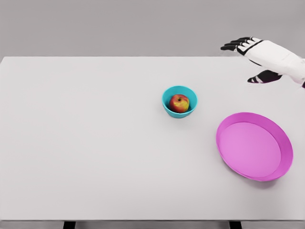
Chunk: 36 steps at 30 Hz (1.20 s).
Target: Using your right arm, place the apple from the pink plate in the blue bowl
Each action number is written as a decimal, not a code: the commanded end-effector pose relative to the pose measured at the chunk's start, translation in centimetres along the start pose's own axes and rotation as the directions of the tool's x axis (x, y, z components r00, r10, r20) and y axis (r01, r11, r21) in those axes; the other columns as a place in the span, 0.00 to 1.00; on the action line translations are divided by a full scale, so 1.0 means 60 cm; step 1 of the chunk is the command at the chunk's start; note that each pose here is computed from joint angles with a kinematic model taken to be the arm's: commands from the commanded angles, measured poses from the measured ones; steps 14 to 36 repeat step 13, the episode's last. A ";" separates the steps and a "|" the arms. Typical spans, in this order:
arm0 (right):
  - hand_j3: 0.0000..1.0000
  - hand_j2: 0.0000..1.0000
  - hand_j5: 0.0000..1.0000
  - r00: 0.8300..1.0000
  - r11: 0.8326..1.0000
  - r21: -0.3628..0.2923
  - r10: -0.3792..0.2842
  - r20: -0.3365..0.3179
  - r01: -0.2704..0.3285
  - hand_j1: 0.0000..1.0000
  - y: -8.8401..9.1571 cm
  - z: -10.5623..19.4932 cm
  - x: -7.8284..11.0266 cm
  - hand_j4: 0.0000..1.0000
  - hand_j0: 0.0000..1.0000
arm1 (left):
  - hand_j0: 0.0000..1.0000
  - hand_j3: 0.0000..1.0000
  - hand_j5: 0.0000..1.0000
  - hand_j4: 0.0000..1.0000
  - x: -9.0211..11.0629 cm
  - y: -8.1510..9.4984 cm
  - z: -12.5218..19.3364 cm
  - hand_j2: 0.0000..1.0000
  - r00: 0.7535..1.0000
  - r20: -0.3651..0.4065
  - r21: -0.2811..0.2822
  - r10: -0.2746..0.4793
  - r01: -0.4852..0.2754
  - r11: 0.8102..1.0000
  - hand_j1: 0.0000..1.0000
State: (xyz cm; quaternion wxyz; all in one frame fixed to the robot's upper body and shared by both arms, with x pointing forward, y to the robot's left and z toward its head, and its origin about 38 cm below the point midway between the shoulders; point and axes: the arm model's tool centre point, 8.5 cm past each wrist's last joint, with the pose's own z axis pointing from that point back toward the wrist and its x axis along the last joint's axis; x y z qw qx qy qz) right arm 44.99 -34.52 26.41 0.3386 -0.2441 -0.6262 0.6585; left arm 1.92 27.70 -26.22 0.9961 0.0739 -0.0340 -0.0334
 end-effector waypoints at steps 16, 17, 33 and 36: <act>1.00 1.00 1.00 0.995 0.996 0.015 -0.084 -0.045 0.085 1.00 0.058 0.022 -0.013 1.00 1.00 | 1.00 1.00 1.00 1.00 0.008 0.001 0.000 1.00 1.000 0.009 0.003 0.002 -0.002 1.000 1.00; 1.00 1.00 1.00 0.995 0.996 0.015 -0.084 -0.045 0.085 1.00 0.058 0.022 -0.013 1.00 1.00 | 1.00 1.00 1.00 1.00 0.008 0.001 0.000 1.00 1.000 0.009 0.003 0.002 -0.002 1.000 1.00; 1.00 1.00 1.00 0.995 0.996 0.015 -0.084 -0.045 0.085 1.00 0.058 0.022 -0.013 1.00 1.00 | 1.00 1.00 1.00 1.00 0.008 0.001 0.000 1.00 1.000 0.009 0.003 0.002 -0.002 1.000 1.00; 1.00 1.00 1.00 0.995 0.996 0.015 -0.084 -0.045 0.085 1.00 0.058 0.022 -0.013 1.00 1.00 | 1.00 1.00 1.00 1.00 0.008 0.001 0.000 1.00 1.000 0.009 0.003 0.002 -0.002 1.000 1.00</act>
